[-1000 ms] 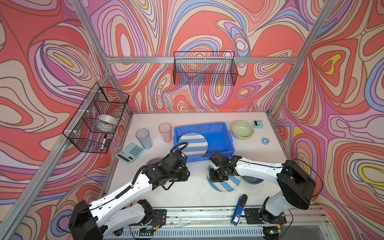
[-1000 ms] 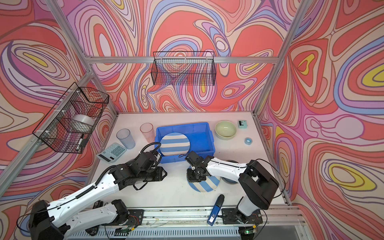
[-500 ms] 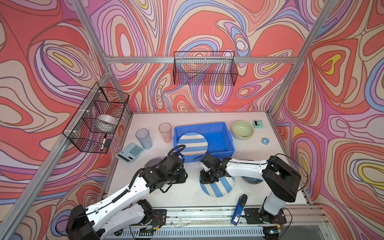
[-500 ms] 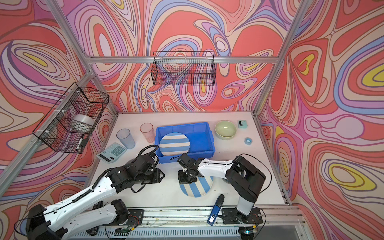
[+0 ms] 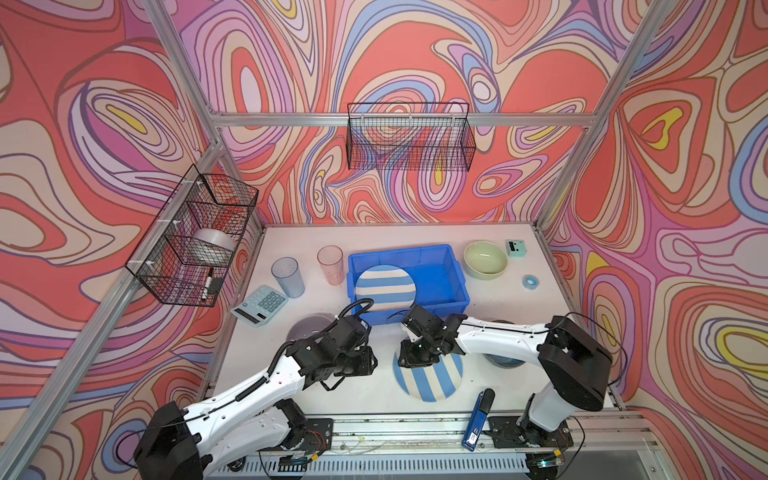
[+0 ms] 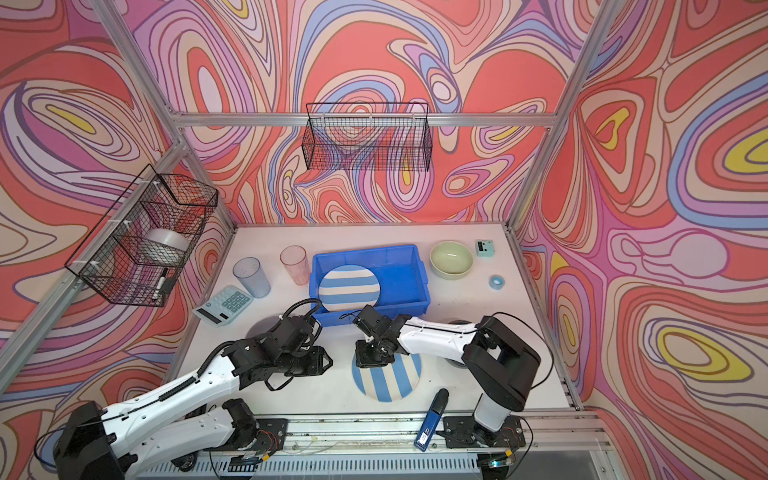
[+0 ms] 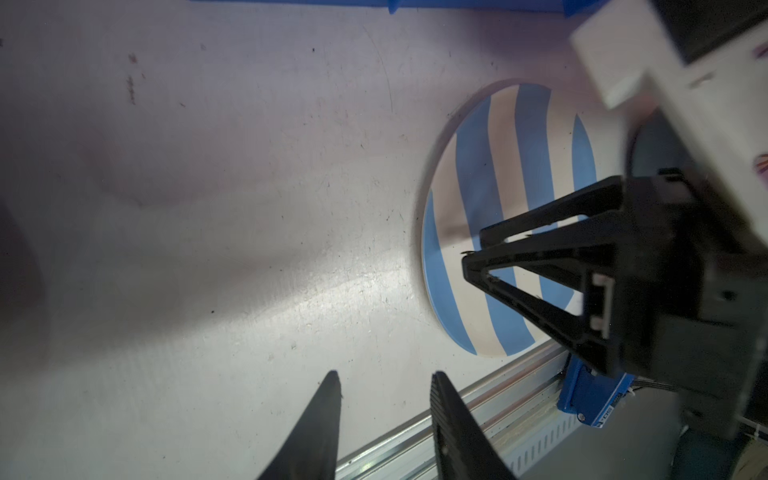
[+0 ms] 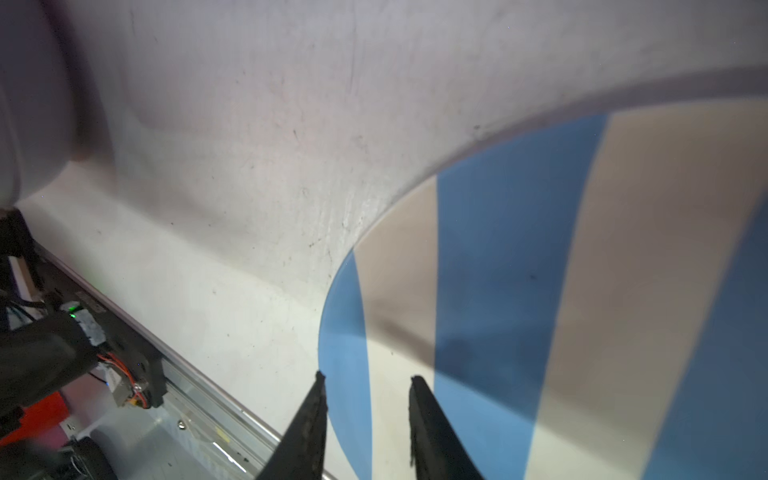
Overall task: Place the mixed dishes into the plastic bin
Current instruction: 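Raise both grippers from the bin and move to the second striped plate, then lower both grippers to opposite edges of the second striped plate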
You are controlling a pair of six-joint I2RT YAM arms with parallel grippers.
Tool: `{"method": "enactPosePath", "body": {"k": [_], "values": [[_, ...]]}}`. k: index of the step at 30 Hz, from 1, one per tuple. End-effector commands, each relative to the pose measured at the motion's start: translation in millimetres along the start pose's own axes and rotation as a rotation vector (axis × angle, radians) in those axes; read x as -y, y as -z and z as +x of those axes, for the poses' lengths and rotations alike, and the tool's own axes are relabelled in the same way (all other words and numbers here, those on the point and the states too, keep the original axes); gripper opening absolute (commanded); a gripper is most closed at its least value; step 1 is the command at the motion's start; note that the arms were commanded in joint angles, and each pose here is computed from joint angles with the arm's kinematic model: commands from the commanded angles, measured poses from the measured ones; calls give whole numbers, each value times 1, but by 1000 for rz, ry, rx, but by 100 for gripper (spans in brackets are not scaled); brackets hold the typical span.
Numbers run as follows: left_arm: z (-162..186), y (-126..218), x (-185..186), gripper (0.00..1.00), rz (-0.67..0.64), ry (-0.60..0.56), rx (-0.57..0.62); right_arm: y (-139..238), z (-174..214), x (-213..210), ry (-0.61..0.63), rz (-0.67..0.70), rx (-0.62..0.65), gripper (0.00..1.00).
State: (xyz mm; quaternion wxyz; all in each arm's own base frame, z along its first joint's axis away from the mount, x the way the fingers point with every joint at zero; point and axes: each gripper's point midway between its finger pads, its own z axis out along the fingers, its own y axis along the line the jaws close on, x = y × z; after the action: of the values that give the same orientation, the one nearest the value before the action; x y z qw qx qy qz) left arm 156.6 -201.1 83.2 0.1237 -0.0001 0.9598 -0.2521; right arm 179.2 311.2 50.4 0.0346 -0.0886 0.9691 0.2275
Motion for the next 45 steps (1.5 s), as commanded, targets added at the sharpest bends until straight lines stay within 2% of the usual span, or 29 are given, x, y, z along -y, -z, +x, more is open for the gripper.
{"method": "enactPosePath", "body": {"k": [1,5,9,17,29,38,40,45], "values": [[4,-13,13,39,67,-13,-31,31,-1,21,-13,118,59,47],[2,-27,21,36,86,-32,-46,53,5,60,-91,209,79,55],[0,-41,27,33,82,-45,-59,66,13,99,-174,244,95,62],[-6,-64,27,22,18,-50,-67,61,27,138,-270,272,97,71],[-8,-84,30,14,8,-41,-83,40,30,139,-293,192,101,68],[4,-88,3,12,-68,-1,-93,42,22,120,-247,101,114,58],[6,-88,4,13,-52,3,-97,43,21,120,-240,102,113,57],[2,-73,11,23,-32,22,-69,40,22,122,-240,114,101,56]]}}
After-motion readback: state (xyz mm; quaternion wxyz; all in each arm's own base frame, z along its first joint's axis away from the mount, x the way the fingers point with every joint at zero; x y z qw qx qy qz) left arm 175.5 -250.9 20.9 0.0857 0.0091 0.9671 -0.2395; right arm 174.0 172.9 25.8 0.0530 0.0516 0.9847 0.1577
